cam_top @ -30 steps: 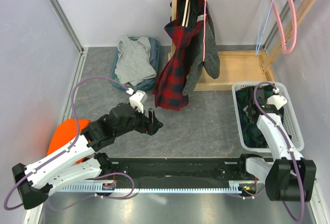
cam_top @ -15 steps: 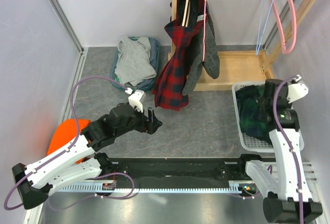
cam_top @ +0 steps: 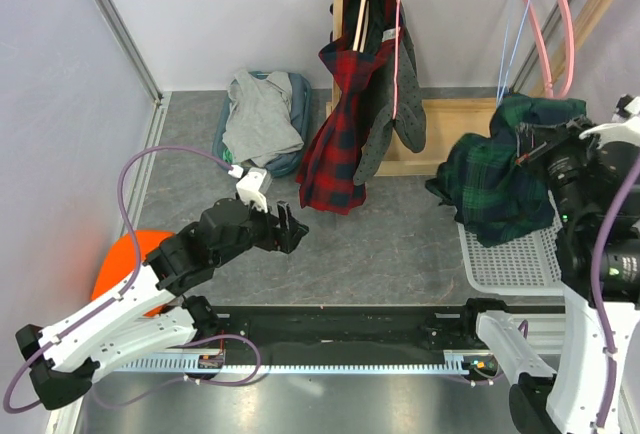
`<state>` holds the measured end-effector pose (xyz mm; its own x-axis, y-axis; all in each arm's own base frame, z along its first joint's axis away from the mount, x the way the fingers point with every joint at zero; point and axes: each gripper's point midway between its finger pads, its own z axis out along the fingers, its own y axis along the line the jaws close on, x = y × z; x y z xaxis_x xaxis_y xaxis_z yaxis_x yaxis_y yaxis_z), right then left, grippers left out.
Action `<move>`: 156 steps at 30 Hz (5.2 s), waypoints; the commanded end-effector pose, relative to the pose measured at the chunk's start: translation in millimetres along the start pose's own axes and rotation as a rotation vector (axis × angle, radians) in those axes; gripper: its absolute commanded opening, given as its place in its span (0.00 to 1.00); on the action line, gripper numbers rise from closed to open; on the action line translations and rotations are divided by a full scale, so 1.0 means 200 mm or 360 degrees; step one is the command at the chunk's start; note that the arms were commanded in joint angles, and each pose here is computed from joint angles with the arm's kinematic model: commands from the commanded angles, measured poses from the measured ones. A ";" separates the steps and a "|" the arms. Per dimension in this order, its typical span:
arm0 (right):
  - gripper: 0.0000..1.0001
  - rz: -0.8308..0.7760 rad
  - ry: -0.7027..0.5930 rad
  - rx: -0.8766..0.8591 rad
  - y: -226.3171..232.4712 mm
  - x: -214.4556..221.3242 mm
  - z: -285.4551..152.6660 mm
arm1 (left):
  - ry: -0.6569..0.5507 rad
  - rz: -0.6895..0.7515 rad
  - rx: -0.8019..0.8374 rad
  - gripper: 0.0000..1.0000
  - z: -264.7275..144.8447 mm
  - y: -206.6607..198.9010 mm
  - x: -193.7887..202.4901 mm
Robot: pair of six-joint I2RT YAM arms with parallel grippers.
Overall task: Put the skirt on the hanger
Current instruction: Pick up the skirt from the bin, then place the skirt at the center of the board, then adjust the skirt at the center of the board.
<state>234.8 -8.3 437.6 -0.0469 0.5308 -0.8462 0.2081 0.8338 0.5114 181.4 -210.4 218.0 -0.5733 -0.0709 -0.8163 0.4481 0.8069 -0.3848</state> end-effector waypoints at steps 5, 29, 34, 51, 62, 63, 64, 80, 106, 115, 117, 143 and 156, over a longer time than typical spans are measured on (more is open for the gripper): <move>0.00 -0.0197 -0.0260 -0.0945 0.64 -0.41 -0.34 | -0.0143 -0.0007 -0.0050 0.85 -0.07 0.00 -0.15; 0.00 -0.0174 0.0101 -0.0887 0.48 0.02 -0.05 | -0.0108 0.0056 -0.0144 0.86 0.02 -0.01 -0.21; 0.00 -0.0156 0.0168 -0.1242 0.65 0.04 -0.14 | -0.0113 0.0057 -0.0138 0.86 0.02 -0.02 -0.23; 0.00 -0.0006 0.1082 -0.1307 0.33 1.13 -0.17 | -0.0014 0.0019 -0.0152 0.86 0.16 -0.04 -0.17; 0.59 -0.0307 0.1636 -0.0420 -0.27 1.62 -0.09 | 0.0144 0.0018 -0.0080 0.86 0.32 -0.09 -0.05; 0.65 -0.0329 0.1599 -0.0397 -0.26 1.58 -0.07 | 0.0161 0.0020 -0.0084 0.86 0.33 -0.09 -0.04; 0.68 -0.0350 0.1560 -0.0387 -0.25 1.55 -0.05 | 0.0183 0.0022 -0.0075 0.86 0.34 -0.10 -0.02; 0.83 -0.0779 0.1220 -0.0723 0.29 1.52 0.28 | 0.0405 -0.0004 0.0010 0.86 0.41 -0.10 0.23; 0.00 -0.1020 0.1396 -0.0722 0.25 1.93 0.20 | 0.0312 -0.0003 -0.0112 0.88 0.37 -0.03 0.15; 0.00 -0.0826 0.1161 -0.1503 0.38 1.53 -0.31 | 0.0274 -0.0036 -0.0099 0.88 0.41 -0.05 0.09; 0.00 -0.0796 0.1097 -0.1684 0.40 1.46 -0.42 | 0.0280 -0.0038 -0.0081 0.88 0.42 -0.06 0.09; 0.00 -0.0731 0.0533 -0.2329 0.62 0.75 -0.91 | 0.0144 0.0058 0.0352 0.87 0.39 -0.22 0.06; 0.00 -0.0688 0.0254 -0.2327 0.63 0.52 -0.99 | 0.0316 -0.0006 0.0411 0.86 0.46 -0.23 0.24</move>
<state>75.0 194.2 389.4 -0.1274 0.0208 -0.9916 -0.9507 0.2824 0.1280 203.5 -298.6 171.1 -0.6707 0.0333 -0.7410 0.5708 0.6610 -0.4870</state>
